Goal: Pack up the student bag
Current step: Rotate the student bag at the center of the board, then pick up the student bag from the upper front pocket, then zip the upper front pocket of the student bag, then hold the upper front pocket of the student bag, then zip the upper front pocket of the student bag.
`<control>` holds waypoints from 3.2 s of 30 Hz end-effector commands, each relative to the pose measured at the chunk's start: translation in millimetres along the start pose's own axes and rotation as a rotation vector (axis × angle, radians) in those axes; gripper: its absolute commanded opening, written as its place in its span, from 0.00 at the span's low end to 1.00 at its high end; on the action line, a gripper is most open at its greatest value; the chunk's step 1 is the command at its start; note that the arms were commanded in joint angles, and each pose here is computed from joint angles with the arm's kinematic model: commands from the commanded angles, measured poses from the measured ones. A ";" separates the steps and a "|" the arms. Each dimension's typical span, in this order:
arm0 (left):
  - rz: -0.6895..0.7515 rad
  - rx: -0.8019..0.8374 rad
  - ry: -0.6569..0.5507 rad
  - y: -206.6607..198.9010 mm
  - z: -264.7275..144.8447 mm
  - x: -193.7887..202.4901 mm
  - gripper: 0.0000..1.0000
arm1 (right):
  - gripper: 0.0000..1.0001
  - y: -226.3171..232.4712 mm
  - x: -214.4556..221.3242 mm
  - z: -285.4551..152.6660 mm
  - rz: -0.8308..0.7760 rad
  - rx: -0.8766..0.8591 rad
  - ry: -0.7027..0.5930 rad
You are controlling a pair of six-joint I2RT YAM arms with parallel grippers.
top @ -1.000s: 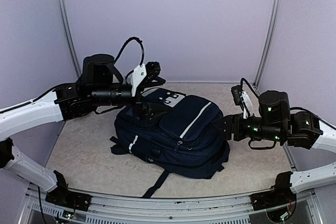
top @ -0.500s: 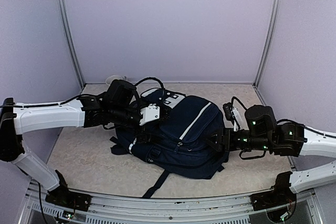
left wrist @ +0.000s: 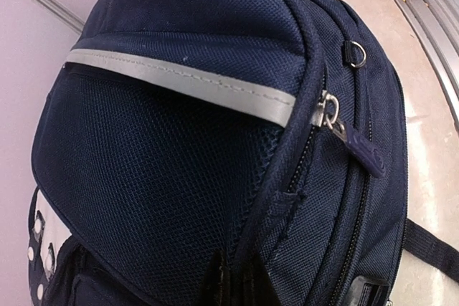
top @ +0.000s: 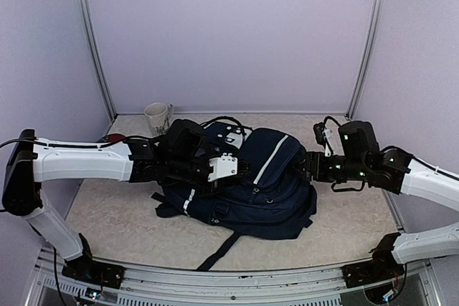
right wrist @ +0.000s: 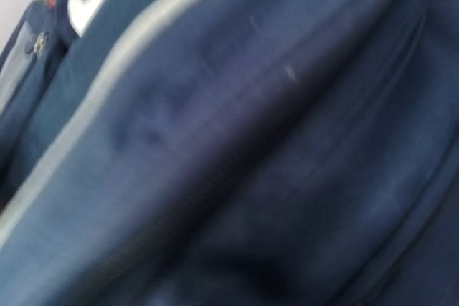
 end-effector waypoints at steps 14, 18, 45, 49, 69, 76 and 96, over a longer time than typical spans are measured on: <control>-0.381 -0.096 -0.233 34.5 44.2 -86.1 0.00 | 0.46 72.1 31.9 -22.6 -0.157 0.228 0.066; -0.346 -0.071 -0.235 25.6 45.1 -90.0 0.00 | 0.42 66.3 17.8 -22.6 -0.163 0.248 -0.036; -0.226 -0.182 0.144 -4.8 2.5 -13.2 0.00 | 0.00 -22.6 -12.4 -36.9 -0.194 0.498 0.032; -0.238 -0.181 0.150 -9.7 -25.3 0.5 0.00 | 0.00 -19.6 -25.8 -29.4 -0.255 0.368 0.035; -0.151 -0.100 -0.062 -33.1 43.7 -88.0 0.59 | 0.00 45.1 -7.3 13.2 -0.220 -0.119 0.088; -0.188 -0.266 0.079 -16.8 54.7 -65.8 0.14 | 0.00 39.4 -3.8 0.8 -0.210 -0.090 0.098; -0.206 -0.130 0.067 -74.4 -64.2 -13.6 0.00 | 0.00 -26.4 -82.9 -3.8 -0.450 0.272 0.057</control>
Point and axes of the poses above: each gripper's point midway between its finger pads, its own z axis out along the fingers, its own y axis along the line the jaws close on, x = y × z, the point moved 7 cm from there along -z, back along the fingers, and after that the axes turned 1 degree about z, right-handed, at the moved point
